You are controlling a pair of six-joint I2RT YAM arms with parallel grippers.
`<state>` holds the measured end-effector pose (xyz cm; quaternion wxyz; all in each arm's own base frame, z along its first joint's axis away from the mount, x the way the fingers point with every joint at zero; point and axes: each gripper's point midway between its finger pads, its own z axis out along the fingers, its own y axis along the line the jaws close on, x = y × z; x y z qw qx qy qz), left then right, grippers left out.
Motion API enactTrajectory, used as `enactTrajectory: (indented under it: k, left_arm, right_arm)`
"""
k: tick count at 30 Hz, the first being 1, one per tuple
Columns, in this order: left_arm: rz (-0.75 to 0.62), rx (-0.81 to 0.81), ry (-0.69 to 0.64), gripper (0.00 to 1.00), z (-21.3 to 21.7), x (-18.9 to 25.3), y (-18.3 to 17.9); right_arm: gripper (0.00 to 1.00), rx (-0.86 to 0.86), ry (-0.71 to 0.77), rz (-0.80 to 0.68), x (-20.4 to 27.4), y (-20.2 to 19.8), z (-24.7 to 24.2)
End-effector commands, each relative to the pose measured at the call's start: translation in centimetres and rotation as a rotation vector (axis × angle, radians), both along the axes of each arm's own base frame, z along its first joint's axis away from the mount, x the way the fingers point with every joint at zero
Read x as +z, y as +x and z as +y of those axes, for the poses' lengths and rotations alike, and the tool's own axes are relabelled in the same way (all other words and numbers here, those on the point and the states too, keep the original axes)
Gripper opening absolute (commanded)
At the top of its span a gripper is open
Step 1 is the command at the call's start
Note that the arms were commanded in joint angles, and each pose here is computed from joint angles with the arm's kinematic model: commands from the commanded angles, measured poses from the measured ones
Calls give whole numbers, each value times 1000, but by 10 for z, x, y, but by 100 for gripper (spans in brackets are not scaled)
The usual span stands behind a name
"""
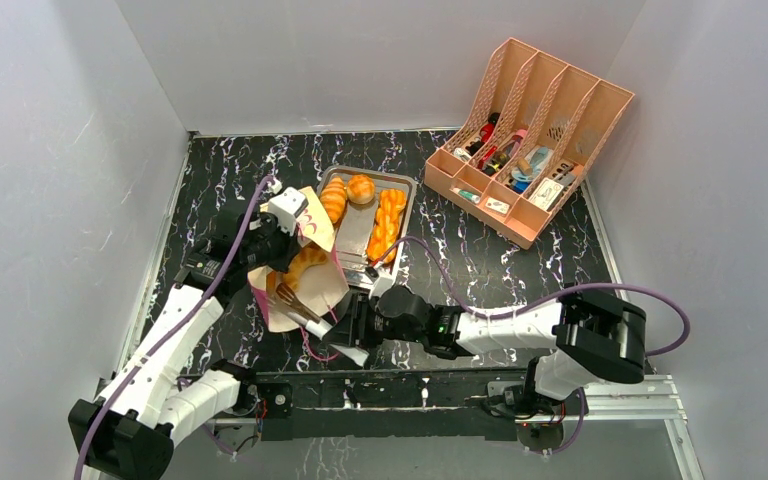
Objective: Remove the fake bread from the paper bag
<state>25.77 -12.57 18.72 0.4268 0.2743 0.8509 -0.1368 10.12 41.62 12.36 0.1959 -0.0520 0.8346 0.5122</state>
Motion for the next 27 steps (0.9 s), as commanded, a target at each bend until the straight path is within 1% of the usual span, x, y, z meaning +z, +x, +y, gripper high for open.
enactTrajectory:
  k: [1, 9, 19, 27]
  left_arm:
    - [-4, -15, -24, 0, -3, 0, -9]
    - [-9, 3, 1, 0, 2, -3, -8]
    - [-7, 15, 7, 0, 4, -5, -7]
    - [-2, 9, -8, 0, 0, -2, -6]
  right_arm:
    - [31, -45, 164, 0, 39, 16, 14]
    - [31, -98, 176, -25, 52, 18, -7]
    - [31, -81, 205, -21, 63, 9, -13]
    - [33, -68, 176, -32, 58, 10, -6]
